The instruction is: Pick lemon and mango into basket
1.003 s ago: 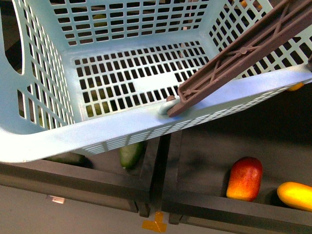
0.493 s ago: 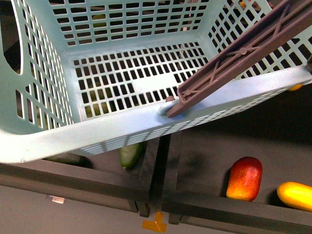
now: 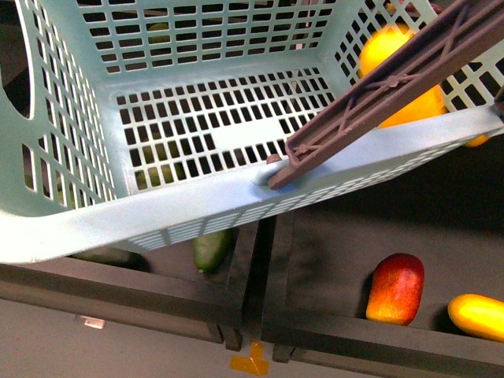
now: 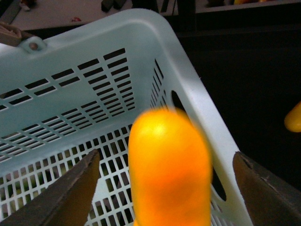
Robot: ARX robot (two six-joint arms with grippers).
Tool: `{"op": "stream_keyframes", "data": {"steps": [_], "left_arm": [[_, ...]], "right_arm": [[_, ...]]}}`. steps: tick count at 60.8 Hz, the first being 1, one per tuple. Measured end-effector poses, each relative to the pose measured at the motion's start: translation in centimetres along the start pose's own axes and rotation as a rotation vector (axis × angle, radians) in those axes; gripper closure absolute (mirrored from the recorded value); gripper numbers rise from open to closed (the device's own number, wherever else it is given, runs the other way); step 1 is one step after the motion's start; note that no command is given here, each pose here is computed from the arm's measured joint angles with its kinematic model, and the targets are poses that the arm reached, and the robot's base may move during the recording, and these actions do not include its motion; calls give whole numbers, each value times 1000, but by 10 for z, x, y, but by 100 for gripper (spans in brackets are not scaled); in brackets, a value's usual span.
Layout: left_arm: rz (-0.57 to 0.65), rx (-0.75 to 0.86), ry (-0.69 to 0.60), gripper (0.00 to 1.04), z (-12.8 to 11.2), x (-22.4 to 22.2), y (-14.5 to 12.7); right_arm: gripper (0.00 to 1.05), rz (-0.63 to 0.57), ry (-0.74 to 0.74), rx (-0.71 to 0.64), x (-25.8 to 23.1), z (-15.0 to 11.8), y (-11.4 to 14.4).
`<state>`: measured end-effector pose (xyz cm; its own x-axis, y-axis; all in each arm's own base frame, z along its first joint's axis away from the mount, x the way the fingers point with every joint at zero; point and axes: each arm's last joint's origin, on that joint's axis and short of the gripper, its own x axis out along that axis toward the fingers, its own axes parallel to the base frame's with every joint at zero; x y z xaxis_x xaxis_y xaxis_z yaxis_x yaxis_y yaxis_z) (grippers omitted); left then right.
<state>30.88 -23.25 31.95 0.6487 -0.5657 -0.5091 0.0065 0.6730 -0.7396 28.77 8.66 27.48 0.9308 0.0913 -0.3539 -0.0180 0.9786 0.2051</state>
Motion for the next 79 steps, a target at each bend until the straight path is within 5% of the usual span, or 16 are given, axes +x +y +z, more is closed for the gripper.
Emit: {"op": "stream_keyframes", "data": {"steps": [7, 15, 35, 79], "left_arm": [[-1, -12, 4, 100, -1, 0, 0], [11, -10, -15, 100, 2, 0, 1], [0, -11, 3, 100, -1, 0, 0], [2, -11, -1, 100, 0, 0, 0]], "right_arm": [[18, -28, -182, -21, -31, 13, -20], [40, -44, -401, -118, -65, -5, -49], [102, -50, -365, -192, -86, -74, -79], [103, -56, -363, -197, -119, -129, -101]]}}
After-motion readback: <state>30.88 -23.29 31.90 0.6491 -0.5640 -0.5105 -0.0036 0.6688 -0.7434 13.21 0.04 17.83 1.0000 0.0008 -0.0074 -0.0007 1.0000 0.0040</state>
